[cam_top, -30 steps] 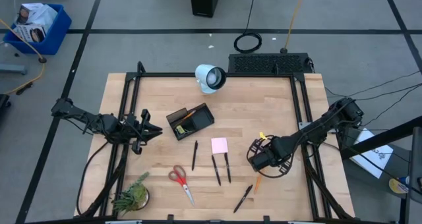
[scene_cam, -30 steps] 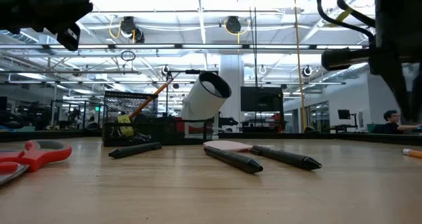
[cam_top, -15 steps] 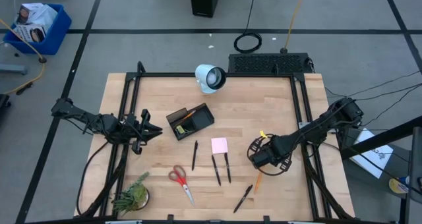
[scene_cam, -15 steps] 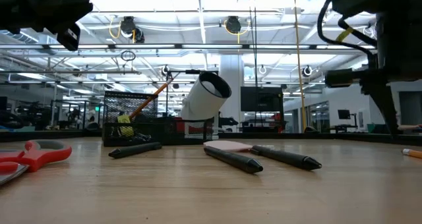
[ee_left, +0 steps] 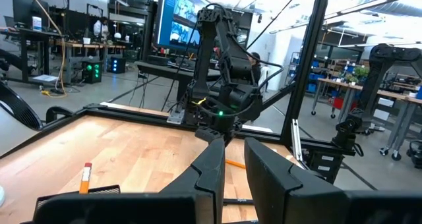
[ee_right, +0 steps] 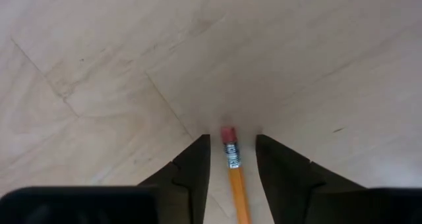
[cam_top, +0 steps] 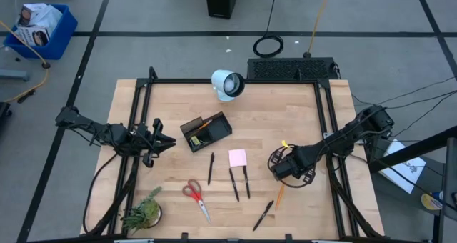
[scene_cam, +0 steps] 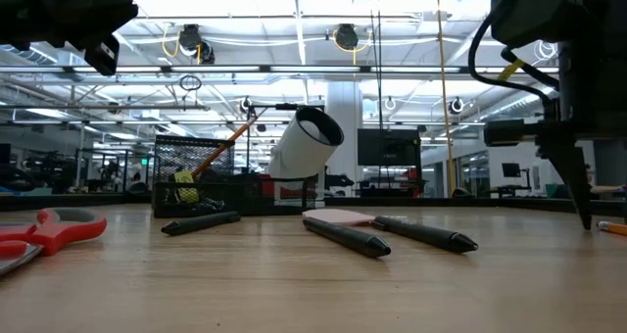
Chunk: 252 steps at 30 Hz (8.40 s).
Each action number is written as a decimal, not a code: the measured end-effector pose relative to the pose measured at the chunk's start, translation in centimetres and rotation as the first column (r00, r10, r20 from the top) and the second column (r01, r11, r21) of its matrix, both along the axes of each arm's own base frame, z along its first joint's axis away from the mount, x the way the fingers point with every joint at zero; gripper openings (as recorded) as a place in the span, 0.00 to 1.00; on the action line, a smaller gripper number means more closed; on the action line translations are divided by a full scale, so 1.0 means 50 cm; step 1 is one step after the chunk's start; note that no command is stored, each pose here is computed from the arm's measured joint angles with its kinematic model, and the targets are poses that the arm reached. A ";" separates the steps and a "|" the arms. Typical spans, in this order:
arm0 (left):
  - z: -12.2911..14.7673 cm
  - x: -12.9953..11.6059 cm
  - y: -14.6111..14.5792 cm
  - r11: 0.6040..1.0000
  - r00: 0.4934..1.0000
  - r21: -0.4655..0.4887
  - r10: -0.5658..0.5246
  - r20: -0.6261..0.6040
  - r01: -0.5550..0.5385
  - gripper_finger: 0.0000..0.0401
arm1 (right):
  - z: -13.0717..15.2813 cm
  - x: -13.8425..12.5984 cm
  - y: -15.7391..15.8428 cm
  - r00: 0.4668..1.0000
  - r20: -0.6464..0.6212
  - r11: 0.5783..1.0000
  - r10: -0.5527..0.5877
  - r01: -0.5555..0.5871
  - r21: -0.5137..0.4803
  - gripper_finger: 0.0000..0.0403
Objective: Pick and place office supplies into organizer
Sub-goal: Put the orange pencil into the black desk organizer
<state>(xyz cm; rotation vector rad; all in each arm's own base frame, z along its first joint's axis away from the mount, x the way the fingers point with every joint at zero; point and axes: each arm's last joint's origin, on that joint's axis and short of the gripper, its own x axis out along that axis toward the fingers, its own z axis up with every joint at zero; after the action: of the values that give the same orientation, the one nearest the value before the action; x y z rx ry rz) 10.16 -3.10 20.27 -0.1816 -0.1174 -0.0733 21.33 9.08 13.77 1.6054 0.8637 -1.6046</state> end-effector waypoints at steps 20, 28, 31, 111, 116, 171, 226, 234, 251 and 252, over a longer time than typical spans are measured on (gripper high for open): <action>0.000 0.000 0.000 1.000 1.000 0.000 0.000 0.000 0.000 0.16 | -0.002 0.002 0.000 1.000 0.019 1.000 0.022 -0.021 -0.016 0.11; 0.000 0.000 0.000 1.000 1.000 -0.001 0.000 0.000 0.000 0.16 | -0.002 0.003 -0.001 0.997 0.019 0.997 0.070 -0.069 -0.024 0.11; 0.000 0.000 0.000 1.000 1.000 0.000 0.000 0.001 0.000 0.16 | -0.002 0.003 -0.001 0.997 0.021 0.997 0.073 -0.073 -0.025 0.11; 0.000 0.000 0.000 1.000 1.000 0.000 0.000 0.000 0.000 0.16 | 0.044 0.014 -0.013 0.940 0.200 0.952 0.278 -0.242 -0.188 0.01; 0.000 0.000 0.000 1.000 1.000 0.000 0.000 0.000 0.000 0.16 | 0.044 0.014 -0.013 0.939 0.202 0.952 0.278 -0.242 -0.189 0.01; 0.000 0.000 0.000 1.000 1.000 0.000 0.000 0.001 0.000 0.16 | 0.086 0.098 0.022 0.944 0.057 0.939 0.326 -0.316 -0.132 0.09; 0.000 0.000 0.000 1.000 1.000 0.000 0.000 0.000 0.000 0.16 | -0.004 0.122 -0.017 0.955 -0.045 0.952 0.295 -0.297 -0.076 0.23; 0.000 0.000 0.000 1.000 1.000 -0.001 0.000 0.000 0.000 0.16 | -0.004 0.125 -0.017 0.955 -0.030 0.951 0.296 -0.297 -0.080 0.05; 0.000 0.000 0.000 1.000 1.000 0.000 0.000 0.000 0.000 0.16 | 0.005 0.126 -0.017 0.945 0.001 0.941 0.327 -0.326 -0.087 0.03; 0.000 0.000 0.000 1.000 1.000 0.000 0.000 0.000 0.000 0.16 | 0.007 0.126 -0.017 0.944 0.008 0.940 0.331 -0.329 -0.090 0.03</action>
<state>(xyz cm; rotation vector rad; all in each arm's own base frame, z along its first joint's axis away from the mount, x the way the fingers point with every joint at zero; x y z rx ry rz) 10.16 -3.10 20.27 -0.1819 -0.1175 -0.0735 27.64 8.22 14.13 1.3334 0.9790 -1.3644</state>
